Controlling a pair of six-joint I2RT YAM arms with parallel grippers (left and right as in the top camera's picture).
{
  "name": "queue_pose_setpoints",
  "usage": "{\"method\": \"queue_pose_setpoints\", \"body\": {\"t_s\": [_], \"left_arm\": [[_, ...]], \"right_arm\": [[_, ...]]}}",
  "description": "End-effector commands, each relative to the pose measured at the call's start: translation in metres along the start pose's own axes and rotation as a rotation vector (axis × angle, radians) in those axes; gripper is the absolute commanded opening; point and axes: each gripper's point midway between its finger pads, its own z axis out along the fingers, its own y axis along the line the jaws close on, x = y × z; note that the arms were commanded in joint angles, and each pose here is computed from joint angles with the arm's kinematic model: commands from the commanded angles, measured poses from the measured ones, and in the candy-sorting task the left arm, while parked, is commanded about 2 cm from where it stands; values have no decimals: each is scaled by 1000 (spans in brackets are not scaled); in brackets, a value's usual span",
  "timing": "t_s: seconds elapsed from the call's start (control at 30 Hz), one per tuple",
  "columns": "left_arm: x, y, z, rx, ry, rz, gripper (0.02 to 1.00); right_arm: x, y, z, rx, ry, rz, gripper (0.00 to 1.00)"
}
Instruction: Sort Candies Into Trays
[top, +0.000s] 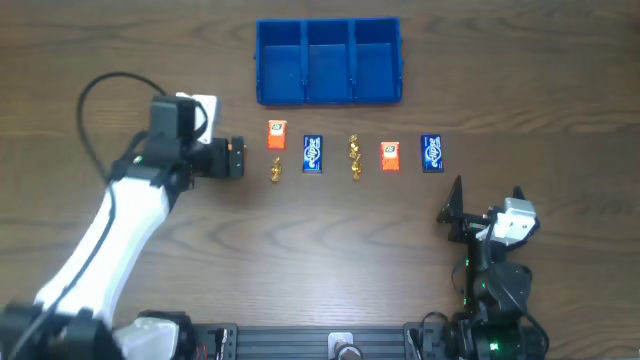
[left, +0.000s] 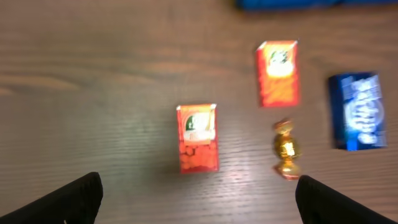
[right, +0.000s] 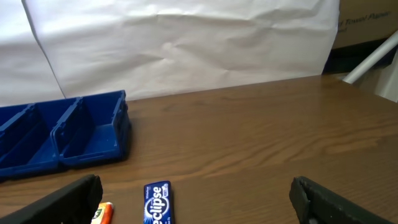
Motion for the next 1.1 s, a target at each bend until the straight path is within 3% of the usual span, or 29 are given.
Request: {"method": "queue_pose_setpoints", "body": {"t_s": [0.03,0.53,0.8,1.1], "left_arm": [[9,-3,33,25,82,-13,1000],[18,-4,84,2,243,7,1000],[20,0,89,-23,254,13,1000],[25,4,94,-47,271,15,932]], "right_arm": [[0,-1,0,6,-2,-5,1000],[0,-1,0,5,-3,-5,1000],[0,-1,0,5,-3,-5,1000],[0,-1,0,5,-3,-5,1000]]}}
